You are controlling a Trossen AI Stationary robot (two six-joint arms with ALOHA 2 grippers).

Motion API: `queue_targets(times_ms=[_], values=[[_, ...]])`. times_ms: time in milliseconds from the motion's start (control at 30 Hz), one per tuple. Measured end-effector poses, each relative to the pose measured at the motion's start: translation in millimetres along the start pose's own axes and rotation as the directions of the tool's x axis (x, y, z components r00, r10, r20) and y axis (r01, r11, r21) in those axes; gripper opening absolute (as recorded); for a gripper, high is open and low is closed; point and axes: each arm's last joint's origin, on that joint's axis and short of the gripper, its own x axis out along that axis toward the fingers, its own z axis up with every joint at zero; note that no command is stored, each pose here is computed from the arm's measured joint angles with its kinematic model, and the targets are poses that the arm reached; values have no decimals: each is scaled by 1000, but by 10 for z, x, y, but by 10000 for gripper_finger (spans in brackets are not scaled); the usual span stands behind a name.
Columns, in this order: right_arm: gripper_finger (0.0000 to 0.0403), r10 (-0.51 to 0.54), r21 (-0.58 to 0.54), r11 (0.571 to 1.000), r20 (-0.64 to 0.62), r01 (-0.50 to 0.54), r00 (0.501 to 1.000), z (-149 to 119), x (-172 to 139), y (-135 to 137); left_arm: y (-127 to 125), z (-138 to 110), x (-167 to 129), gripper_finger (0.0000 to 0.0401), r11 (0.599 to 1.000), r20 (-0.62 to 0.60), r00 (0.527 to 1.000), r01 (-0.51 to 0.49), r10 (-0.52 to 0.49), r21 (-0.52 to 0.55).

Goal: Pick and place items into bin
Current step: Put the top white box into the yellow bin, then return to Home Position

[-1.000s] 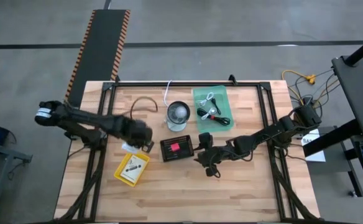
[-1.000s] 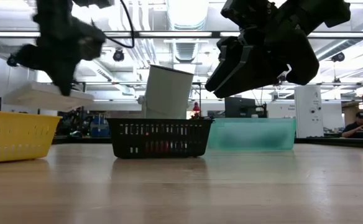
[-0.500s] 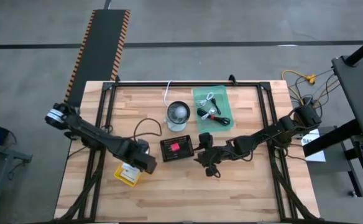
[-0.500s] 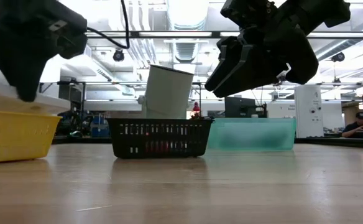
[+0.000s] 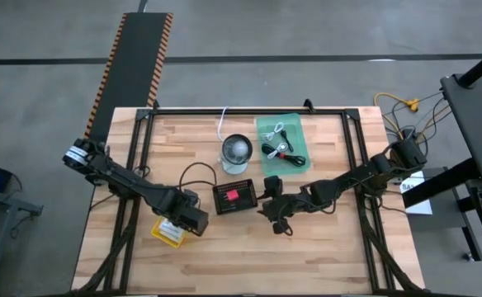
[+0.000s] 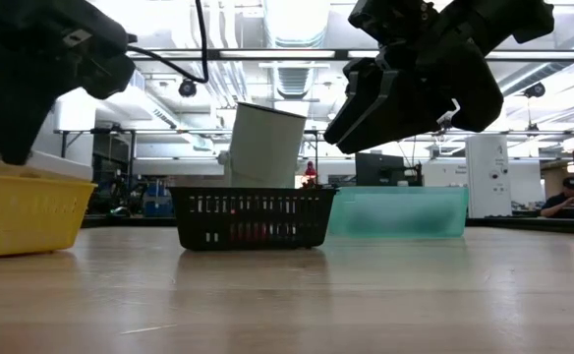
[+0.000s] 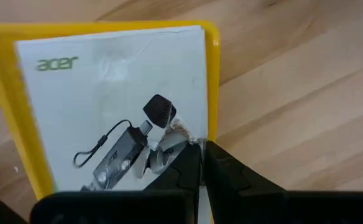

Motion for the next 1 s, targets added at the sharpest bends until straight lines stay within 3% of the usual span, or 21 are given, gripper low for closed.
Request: queue_targets(times_ms=[200,367,600,767,833,900,1000], values=[[194,0,-1,1000,0,0,1000,0,0,0,11,-56,25,0,1000,-37,999,-10,11,10],[194,0,-1,1000,0,0,1000,0,0,1,20,-56,38,7,997,-39,999,-12,15,81],[194,0,-1,1000,0,0,1000,0,0,1,51,-52,67,92,989,-33,999,-29,34,148],[194,0,-1,1000,0,0,1000,0,0,1,76,-9,54,139,963,78,996,-68,49,260],[194,0,-1,1000,0,0,1000,1,0,1,55,26,29,137,925,202,979,-90,14,370],[194,0,-1,1000,0,0,1000,1,0,1,-11,58,-18,125,862,321,944,-96,-80,498],[194,0,13,1000,0,0,1000,0,0,1,-102,113,-74,93,727,462,849,-146,-256,671]])
